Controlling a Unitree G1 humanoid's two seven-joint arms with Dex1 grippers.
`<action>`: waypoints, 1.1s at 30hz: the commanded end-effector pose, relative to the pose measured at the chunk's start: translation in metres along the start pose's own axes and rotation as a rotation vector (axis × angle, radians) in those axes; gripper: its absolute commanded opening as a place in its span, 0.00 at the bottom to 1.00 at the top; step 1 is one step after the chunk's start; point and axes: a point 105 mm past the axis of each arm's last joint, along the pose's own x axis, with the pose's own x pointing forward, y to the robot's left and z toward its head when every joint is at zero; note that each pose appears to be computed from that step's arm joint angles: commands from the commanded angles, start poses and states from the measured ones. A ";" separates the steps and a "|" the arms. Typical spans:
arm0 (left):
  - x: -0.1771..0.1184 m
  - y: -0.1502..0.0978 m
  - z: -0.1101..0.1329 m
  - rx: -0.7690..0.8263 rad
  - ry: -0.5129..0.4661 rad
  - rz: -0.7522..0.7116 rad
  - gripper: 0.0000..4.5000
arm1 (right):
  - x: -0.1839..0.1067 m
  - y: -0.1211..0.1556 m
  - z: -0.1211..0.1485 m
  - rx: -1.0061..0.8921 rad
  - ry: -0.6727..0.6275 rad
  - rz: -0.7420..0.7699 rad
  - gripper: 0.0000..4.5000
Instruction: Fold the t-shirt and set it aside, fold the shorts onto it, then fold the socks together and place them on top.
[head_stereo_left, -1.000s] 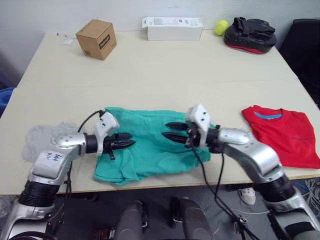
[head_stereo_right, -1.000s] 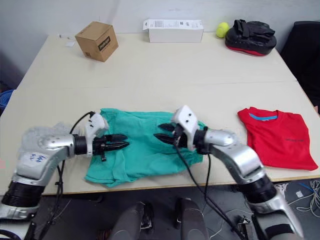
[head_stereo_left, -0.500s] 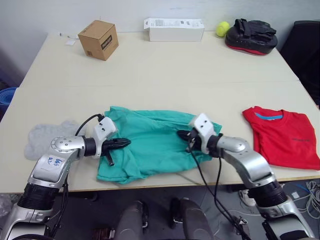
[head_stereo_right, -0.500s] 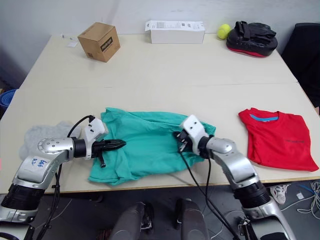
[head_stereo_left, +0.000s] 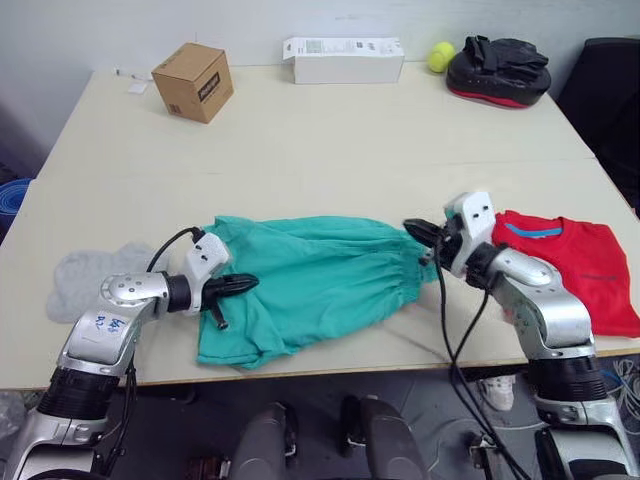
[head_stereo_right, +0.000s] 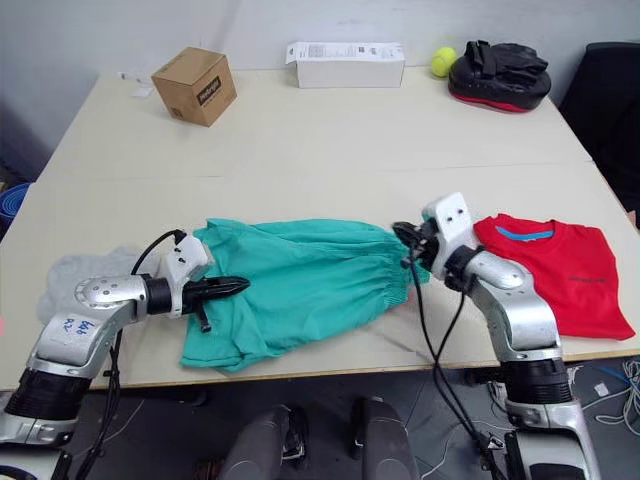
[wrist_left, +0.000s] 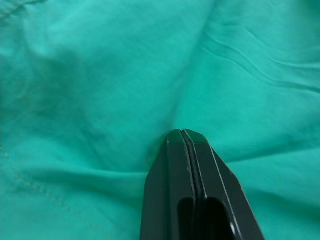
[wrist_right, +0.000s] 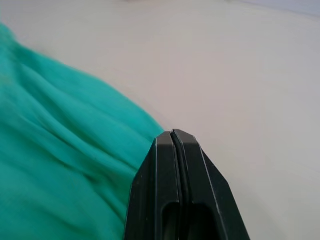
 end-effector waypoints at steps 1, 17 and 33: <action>0.001 0.003 -0.006 -0.024 0.022 0.027 0.00 | 0.015 0.048 0.017 -0.031 -0.039 0.178 0.00; 0.004 0.005 -0.007 -0.003 0.036 0.012 0.00 | -0.017 0.005 -0.064 -0.317 0.317 -0.006 0.00; 0.019 -0.031 0.075 0.182 -0.176 -0.340 0.00 | -0.104 0.044 -0.016 0.230 0.241 -0.103 0.28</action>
